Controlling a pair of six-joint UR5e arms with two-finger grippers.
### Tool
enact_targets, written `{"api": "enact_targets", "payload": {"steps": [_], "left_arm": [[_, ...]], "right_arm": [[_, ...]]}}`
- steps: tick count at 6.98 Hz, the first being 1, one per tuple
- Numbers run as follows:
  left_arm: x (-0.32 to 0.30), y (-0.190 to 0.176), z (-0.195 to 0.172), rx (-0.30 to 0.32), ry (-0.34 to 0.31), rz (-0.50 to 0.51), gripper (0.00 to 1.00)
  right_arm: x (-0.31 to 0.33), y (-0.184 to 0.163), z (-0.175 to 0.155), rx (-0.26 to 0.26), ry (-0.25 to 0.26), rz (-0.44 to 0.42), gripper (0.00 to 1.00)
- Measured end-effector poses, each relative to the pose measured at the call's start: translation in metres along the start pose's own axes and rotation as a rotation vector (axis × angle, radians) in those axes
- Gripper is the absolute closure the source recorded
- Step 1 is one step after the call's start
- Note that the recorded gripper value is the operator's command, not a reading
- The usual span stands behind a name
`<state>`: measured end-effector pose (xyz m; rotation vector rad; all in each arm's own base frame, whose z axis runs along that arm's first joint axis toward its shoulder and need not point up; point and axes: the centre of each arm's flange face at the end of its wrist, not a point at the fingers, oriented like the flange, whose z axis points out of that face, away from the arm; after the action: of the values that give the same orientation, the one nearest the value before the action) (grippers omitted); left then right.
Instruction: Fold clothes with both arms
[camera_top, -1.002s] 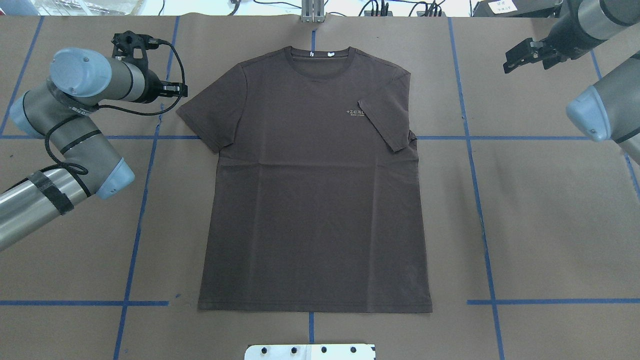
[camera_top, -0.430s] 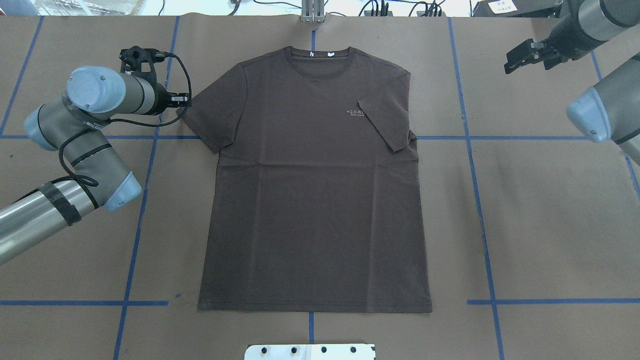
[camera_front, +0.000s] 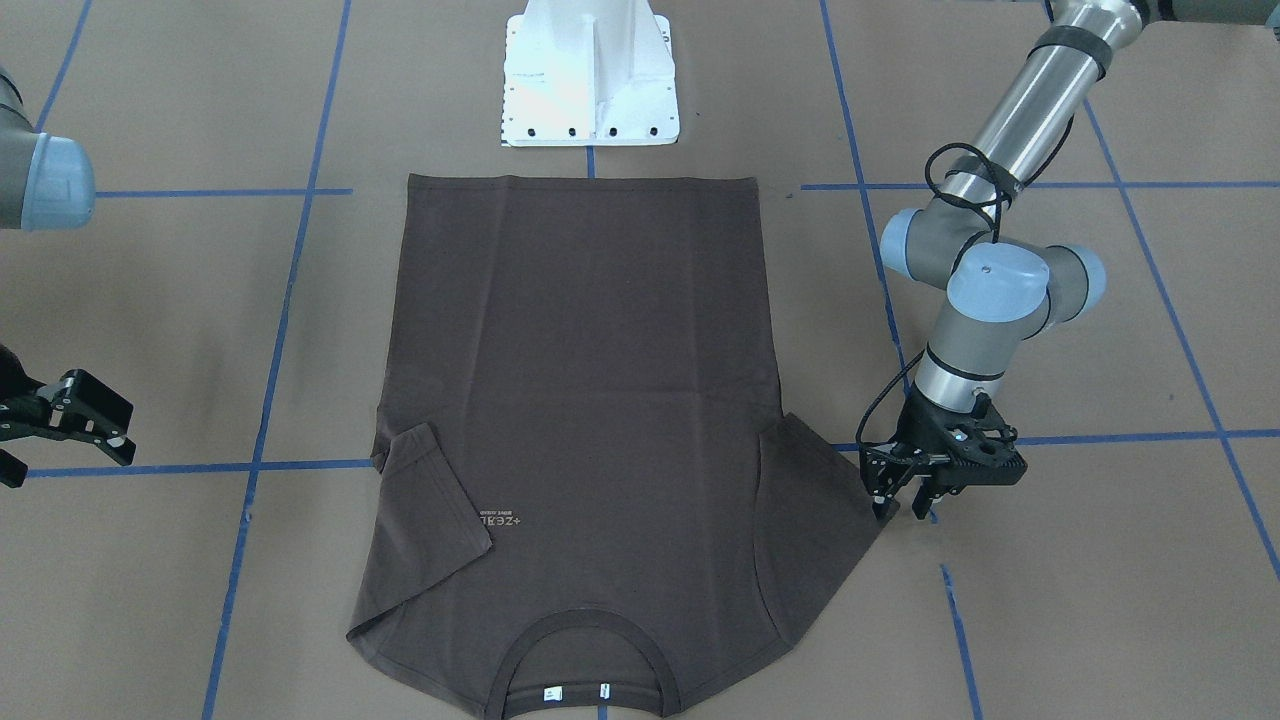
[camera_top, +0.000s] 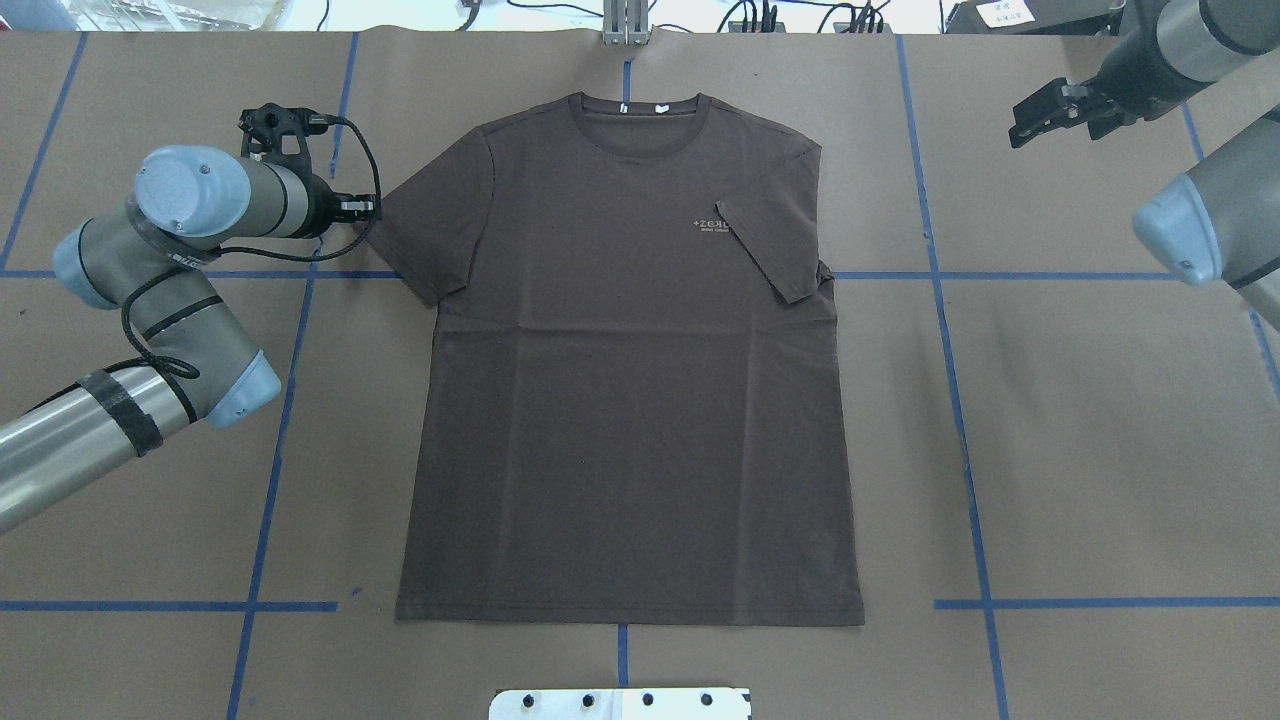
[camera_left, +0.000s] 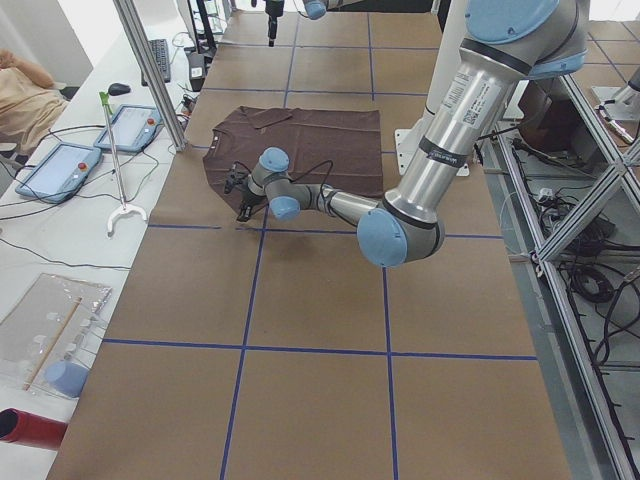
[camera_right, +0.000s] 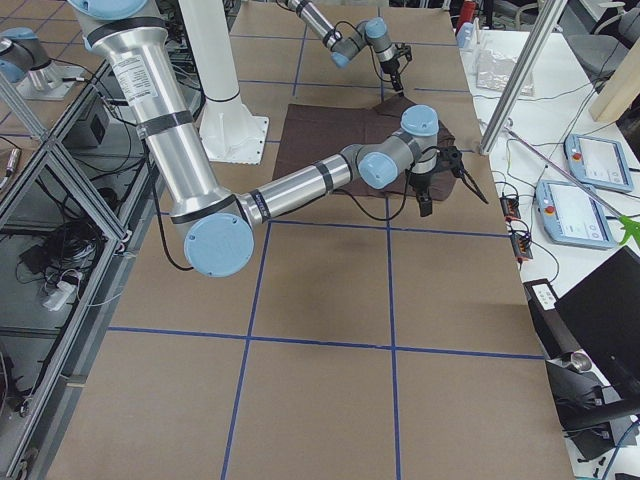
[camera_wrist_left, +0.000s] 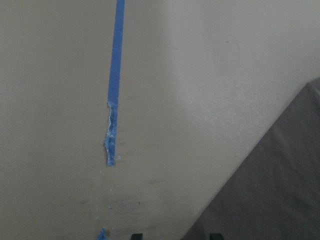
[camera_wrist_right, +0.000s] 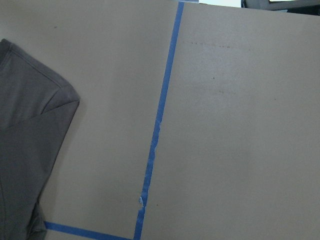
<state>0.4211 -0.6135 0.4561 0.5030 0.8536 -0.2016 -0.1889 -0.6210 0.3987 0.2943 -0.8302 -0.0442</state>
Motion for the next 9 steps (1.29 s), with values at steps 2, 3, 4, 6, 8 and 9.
{"api": "enact_targets", "payload": {"steps": [2, 3, 4, 6, 8, 9], "left_arm": [[-0.0010, 0.0009, 0.0017, 0.001, 0.003, 0.001, 0.56], [0.0001, 0.0012, 0.0017, 0.002, 0.005, 0.001, 0.56], [0.0019, 0.0015, 0.0011, 0.002, 0.009, 0.002, 0.56], [0.0050, 0.0022, -0.0002, 0.002, 0.015, 0.005, 0.56], [0.0059, 0.0035, -0.0002, 0.001, 0.016, 0.006, 0.64], [0.0065, 0.0043, -0.0003, 0.000, 0.017, 0.007, 1.00]], "right_arm": [[0.0005, 0.0004, 0.0003, -0.001, 0.001, 0.001, 0.00], [0.0011, 0.0010, 0.0005, -0.001, 0.001, 0.001, 0.00], [0.0021, 0.0019, 0.0010, -0.003, 0.002, 0.002, 0.00], [0.0032, 0.0029, 0.0015, -0.004, 0.003, 0.004, 0.00], [0.0049, 0.0045, 0.0022, -0.005, 0.004, 0.006, 0.00], [0.0050, 0.0049, 0.0021, -0.005, 0.003, 0.006, 0.00]]}}
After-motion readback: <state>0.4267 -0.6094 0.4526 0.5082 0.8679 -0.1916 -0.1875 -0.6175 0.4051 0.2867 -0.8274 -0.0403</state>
